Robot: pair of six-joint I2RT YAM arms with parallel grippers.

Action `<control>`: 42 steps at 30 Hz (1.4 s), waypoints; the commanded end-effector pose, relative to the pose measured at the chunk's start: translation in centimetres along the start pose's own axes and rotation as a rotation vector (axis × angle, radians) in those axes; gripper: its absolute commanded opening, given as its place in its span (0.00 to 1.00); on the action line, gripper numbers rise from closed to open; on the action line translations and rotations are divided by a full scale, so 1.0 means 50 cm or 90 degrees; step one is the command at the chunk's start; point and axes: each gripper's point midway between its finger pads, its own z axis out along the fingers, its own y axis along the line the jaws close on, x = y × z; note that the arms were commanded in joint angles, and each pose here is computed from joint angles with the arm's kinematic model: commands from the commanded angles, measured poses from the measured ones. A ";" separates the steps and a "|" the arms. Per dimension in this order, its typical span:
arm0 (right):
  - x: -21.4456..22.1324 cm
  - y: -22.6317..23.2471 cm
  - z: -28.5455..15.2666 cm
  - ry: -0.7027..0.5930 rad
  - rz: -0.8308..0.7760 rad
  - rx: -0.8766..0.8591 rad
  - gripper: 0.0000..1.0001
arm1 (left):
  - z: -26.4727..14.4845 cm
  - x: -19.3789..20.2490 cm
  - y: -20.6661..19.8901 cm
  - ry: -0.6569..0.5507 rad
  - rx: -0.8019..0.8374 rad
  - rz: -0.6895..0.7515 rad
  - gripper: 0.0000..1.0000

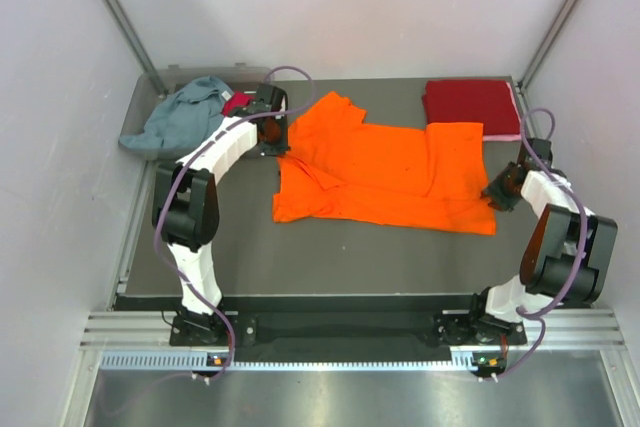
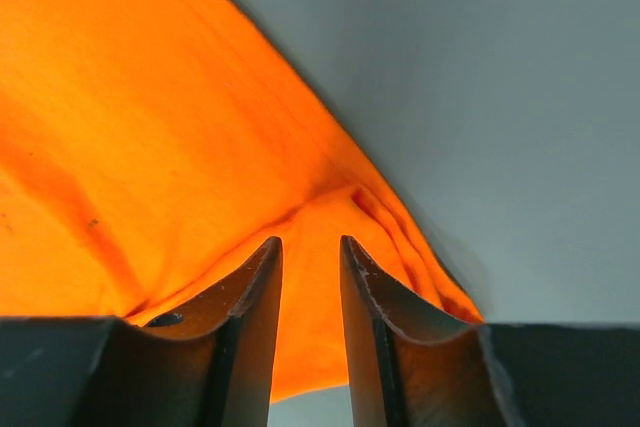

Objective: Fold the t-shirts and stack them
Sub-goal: Fold the tshirt

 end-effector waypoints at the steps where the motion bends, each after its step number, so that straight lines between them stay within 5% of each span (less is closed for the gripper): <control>1: -0.020 -0.018 -0.042 -0.036 0.046 0.057 0.31 | -0.014 -0.005 -0.006 -0.007 0.016 -0.011 0.00; 10: 0.077 -0.091 -0.070 0.037 0.173 0.170 0.34 | -0.014 0.023 -0.017 -0.001 0.030 -0.010 0.00; 25: 0.074 -0.165 -0.026 -0.053 0.187 0.225 0.33 | -0.031 0.005 -0.043 -0.015 0.069 -0.007 0.00; 31: 0.072 -0.178 -0.018 -0.060 0.185 0.230 0.25 | -0.037 0.011 -0.066 -0.008 0.099 -0.002 0.00; 37: 0.066 -0.210 -0.023 -0.058 0.172 0.284 0.00 | -0.058 0.027 -0.097 -0.009 0.106 0.038 0.00; 42: 0.049 -0.241 -0.046 -0.066 0.173 0.317 0.00 | -0.068 0.002 -0.125 -0.040 0.148 0.097 0.00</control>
